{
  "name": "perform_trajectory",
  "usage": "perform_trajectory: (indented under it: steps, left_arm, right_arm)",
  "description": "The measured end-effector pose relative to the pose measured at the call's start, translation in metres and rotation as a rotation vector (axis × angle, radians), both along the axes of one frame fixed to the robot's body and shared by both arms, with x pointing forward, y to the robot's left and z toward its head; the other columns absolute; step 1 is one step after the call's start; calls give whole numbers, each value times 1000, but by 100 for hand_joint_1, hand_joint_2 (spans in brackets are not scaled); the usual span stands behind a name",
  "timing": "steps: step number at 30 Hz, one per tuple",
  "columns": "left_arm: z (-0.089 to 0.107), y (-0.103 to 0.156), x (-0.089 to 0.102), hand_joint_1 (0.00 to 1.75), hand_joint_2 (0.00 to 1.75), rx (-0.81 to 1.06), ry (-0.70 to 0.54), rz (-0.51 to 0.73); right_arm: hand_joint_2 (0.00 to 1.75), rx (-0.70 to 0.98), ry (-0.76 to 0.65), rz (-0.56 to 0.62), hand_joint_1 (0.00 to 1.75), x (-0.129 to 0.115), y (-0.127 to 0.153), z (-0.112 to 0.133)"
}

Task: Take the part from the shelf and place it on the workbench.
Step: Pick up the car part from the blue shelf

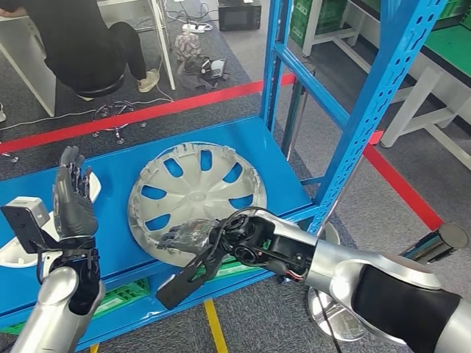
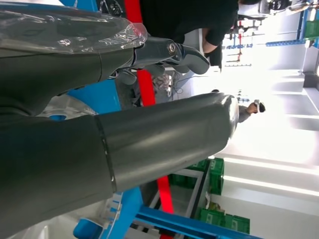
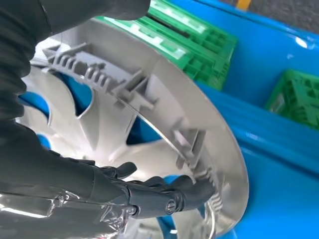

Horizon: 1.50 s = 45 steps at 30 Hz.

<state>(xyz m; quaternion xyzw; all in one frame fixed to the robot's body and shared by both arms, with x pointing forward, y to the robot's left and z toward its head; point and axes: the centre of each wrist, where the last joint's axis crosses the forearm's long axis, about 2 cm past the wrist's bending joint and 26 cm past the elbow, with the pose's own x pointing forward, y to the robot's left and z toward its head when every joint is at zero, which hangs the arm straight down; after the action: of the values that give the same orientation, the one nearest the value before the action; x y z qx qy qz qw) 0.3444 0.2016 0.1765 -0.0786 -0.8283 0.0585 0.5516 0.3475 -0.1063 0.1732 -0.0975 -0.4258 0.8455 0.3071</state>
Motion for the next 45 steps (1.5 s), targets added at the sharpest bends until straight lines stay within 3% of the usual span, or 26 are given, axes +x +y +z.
perform_trajectory:
  steps: [4, 7, 8, 11, 19, 23, 45]
  left_arm:
    - [0, 0, 0, 0, 0, 1, 7, -1]
    - [1, 0, 0, 0, 0, 1, 6, -1]
    - [1, 0, 1, 0, 0, 0, 6, -2]
    - [2, 0, 1, 0, 0, 0, 3, -2]
    - [3, 0, 2, 0, 0, -1, 1, -1]
    - [3, 0, 2, 0, 0, -1, 4, 0]
    - [3, 0, 2, 0, 0, -1, 6, 11]
  right_arm:
    - [175, -49, 8, -14, 0, 1, -6, -4]
    - [175, -67, 30, -22, 50, 1, -9, -7]
    - [175, -71, 34, -25, 93, 0, -10, -8]
    - [175, -71, 43, -29, 175, -1, -11, -10]
    - [175, -57, 32, -32, 175, 0, -12, -10]
    - [175, -51, 27, -35, 0, 1, -12, -10]
    - [175, -20, -60, -63, 0, 14, -19, -5]
